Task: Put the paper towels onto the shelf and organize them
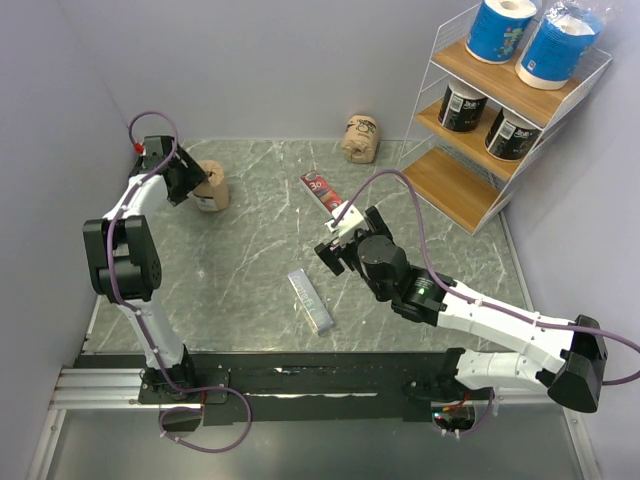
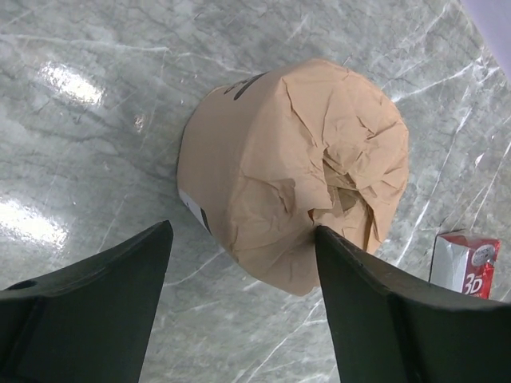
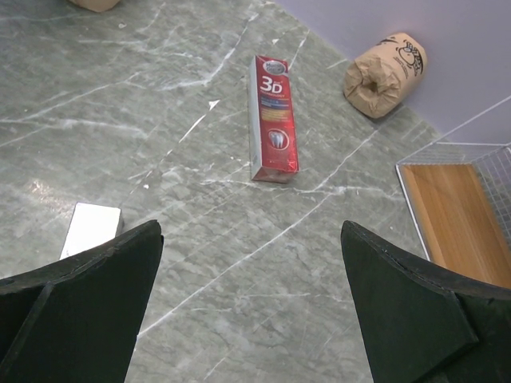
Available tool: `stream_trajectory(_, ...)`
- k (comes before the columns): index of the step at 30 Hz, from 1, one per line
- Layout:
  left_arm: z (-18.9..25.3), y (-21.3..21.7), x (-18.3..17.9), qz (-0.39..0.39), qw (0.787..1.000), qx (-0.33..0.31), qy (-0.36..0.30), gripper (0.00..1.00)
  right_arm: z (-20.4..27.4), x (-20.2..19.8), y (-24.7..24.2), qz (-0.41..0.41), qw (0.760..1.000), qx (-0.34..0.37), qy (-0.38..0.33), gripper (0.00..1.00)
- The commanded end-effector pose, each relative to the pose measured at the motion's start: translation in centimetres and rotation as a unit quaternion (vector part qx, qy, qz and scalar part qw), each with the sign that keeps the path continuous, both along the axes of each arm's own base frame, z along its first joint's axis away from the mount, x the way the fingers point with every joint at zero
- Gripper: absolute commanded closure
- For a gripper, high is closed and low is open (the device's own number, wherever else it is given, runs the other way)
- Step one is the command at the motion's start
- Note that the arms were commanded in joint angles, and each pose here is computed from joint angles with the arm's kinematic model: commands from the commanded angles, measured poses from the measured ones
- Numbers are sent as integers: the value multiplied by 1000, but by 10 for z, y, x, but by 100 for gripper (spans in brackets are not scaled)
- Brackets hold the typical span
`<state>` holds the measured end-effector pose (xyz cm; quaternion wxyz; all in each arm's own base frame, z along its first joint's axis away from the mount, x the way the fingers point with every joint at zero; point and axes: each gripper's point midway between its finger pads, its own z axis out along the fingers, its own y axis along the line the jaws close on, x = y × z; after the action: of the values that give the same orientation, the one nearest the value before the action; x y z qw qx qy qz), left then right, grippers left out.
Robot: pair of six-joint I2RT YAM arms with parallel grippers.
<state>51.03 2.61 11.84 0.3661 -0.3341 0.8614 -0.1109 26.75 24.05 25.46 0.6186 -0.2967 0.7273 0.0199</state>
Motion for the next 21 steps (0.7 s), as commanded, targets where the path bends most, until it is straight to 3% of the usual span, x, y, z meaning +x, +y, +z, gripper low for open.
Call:
stream_trajectory(1, -2, 0, 4, -20, 999, 25, 14, 19, 3, -1, 5, -3, 1000, 24, 2, 0)
stream_trajectory(5, 26, -6, 5, -42, 998, 47, -22, 12, 1, -2, 5, -1, 1000, 25, 7, 0)
stream_trajectory(11, 95, -9, 5, -92, 975, 188, -73, 12, 0, -4, 0, -3, 1000, 21, 7, 0)
stream_trajectory(15, 127, -20, 8, -138, 966, 193, -101, 12, -1, -5, -1, -3, 1000, 19, 5, 0)
stream_trajectory(21, 121, -45, 23, -191, 957, 196, -98, 14, 1, -4, -3, -5, 1000, 17, 3, 0)
